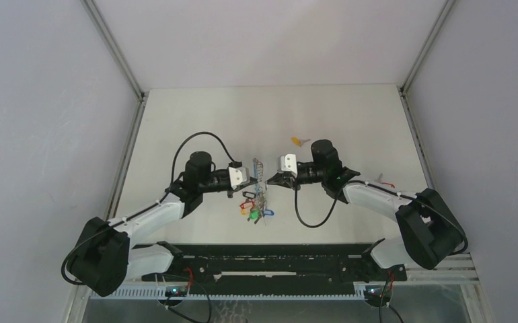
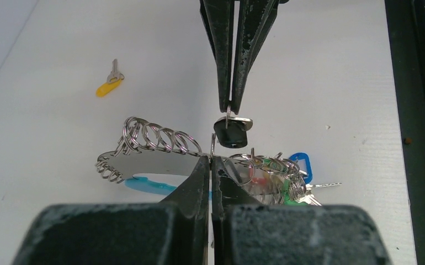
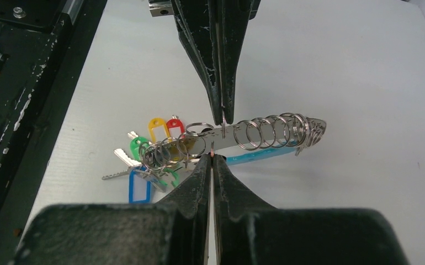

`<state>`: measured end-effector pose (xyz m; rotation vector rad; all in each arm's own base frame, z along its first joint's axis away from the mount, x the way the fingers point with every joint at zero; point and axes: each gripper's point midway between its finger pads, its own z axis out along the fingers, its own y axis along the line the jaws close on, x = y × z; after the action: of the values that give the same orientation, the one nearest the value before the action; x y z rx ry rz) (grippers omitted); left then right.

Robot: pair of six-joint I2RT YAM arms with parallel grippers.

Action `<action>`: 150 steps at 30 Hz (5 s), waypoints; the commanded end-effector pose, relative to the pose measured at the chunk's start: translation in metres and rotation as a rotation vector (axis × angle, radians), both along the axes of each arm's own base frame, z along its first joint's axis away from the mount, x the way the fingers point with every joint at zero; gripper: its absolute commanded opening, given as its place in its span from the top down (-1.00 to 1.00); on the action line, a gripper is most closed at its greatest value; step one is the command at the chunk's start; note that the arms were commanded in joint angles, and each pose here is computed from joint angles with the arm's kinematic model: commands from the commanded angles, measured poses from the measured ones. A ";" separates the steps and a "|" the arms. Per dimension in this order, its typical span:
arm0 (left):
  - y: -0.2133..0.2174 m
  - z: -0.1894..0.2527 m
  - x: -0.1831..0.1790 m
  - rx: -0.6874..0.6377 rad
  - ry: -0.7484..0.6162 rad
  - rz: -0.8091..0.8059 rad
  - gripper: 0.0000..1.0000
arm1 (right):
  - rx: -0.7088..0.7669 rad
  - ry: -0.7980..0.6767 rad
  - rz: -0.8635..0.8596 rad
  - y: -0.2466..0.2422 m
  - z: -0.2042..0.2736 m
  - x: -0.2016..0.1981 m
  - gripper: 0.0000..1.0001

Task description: Put the keys on the keyring

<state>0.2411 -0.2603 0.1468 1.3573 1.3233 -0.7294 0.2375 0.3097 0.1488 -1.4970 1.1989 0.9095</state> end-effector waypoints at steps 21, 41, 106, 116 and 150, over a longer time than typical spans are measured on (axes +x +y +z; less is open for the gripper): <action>-0.009 0.004 -0.004 0.038 -0.100 -0.047 0.99 | -0.026 -0.139 0.014 0.008 0.022 -0.005 1.00; -0.012 0.005 -0.007 0.024 -0.086 -0.067 0.99 | -0.040 -0.156 0.002 0.011 0.020 -0.004 1.00; -0.012 0.006 -0.004 0.020 -0.083 -0.051 0.99 | -0.126 -0.079 0.001 0.004 0.011 -0.011 1.00; -0.013 0.005 -0.006 0.019 -0.081 -0.057 0.99 | -0.128 -0.080 -0.014 0.007 0.009 -0.007 1.00; -0.014 0.007 -0.006 0.014 -0.079 -0.063 0.99 | -0.140 -0.067 -0.015 0.011 0.005 -0.005 1.00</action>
<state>0.2312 -0.2656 0.1302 1.4429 1.3226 -0.7064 0.2270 0.3116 0.1371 -1.6375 1.2936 0.7769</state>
